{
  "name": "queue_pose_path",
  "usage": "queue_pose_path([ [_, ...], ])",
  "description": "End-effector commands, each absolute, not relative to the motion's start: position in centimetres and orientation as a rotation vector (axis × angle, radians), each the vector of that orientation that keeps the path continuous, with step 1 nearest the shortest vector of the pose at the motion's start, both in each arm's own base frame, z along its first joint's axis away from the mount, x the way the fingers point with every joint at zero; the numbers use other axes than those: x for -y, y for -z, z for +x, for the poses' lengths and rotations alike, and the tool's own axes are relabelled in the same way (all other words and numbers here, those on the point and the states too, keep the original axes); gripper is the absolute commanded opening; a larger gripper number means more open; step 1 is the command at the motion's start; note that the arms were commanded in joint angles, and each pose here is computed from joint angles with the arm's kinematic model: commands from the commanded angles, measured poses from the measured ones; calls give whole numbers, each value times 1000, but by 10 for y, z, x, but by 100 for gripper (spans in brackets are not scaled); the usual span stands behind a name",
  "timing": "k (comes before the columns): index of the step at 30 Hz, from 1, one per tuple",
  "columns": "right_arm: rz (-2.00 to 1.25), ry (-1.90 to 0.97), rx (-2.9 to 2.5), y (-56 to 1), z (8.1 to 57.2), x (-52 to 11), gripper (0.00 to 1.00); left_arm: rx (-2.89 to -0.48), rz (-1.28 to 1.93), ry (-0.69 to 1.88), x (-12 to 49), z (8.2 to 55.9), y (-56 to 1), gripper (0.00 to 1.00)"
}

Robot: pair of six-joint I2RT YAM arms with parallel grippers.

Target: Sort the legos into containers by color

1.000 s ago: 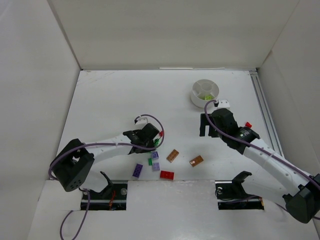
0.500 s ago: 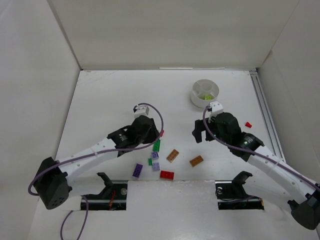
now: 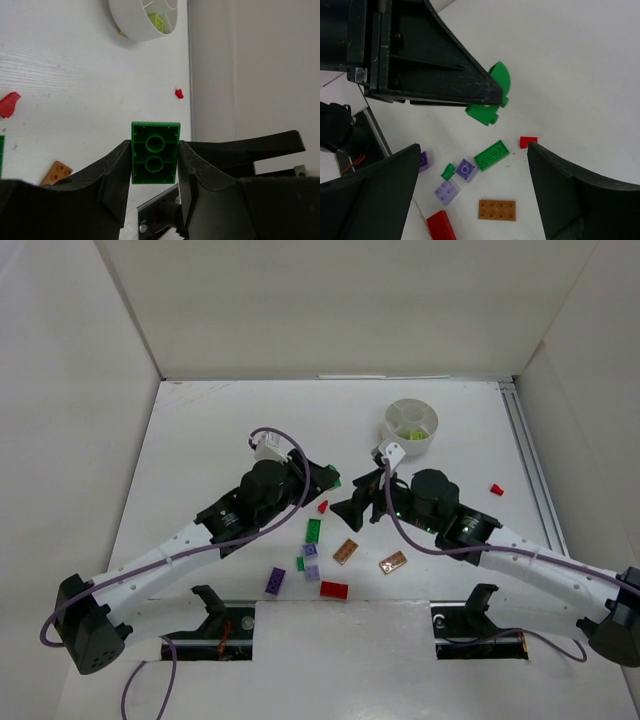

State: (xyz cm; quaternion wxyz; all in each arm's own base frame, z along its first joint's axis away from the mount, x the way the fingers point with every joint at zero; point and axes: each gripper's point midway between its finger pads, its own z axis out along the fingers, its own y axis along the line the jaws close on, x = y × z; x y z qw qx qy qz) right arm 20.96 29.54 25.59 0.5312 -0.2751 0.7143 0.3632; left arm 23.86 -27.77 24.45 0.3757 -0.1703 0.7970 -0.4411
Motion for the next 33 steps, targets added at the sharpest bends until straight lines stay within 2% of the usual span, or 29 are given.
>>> queue_pose_path([
  [1,-541,-886,-1549,-313,223,-311,89,-1866,-566,1313,282,245,-301,28],
  [5,-447,-872,-1537,-322,229,-317,84,-1826,-595,1367,284,246,-314,28],
  [12,-334,-838,-1559,-320,244,-319,63,-1798,-606,1414,284,241,-323,27],
  [13,-314,-845,-1558,-320,247,-320,57,-1797,-615,1420,284,241,-323,27],
  [15,-302,-843,-1549,-325,248,-319,51,-1788,-613,1427,283,240,-324,26],
  [16,-299,-831,-1561,-321,250,-320,41,-1774,-611,1439,283,240,-328,26],
  [19,-282,-831,-1564,-321,251,-319,30,-1773,-611,1439,283,240,-328,26],
  [20,-275,-838,-1567,-321,251,-320,23,-1774,-602,1433,283,240,-328,26],
  [23,-245,-829,-1549,-329,252,-312,9,-1784,-604,1424,283,240,-325,34],
  [24,-248,-825,-1557,-324,252,-312,9,-1784,-604,1424,283,240,-325,39],
  [25,-244,-830,-1547,-328,251,-310,7,-1785,-593,1417,283,240,-325,56],
  [28,-247,-828,-1537,-332,250,-308,2,-1801,-573,1405,285,240,-320,81],
  [29,-257,-815,-1558,-323,249,-308,1,-1819,-551,1376,284,240,-315,94],
  [30,-258,-814,-1561,-323,248,-306,1,-1824,-538,1363,284,240,-316,100],
  [33,-250,-758,-1609,-312,250,-298,0,-1835,-536,1284,279,246,-312,100],
])
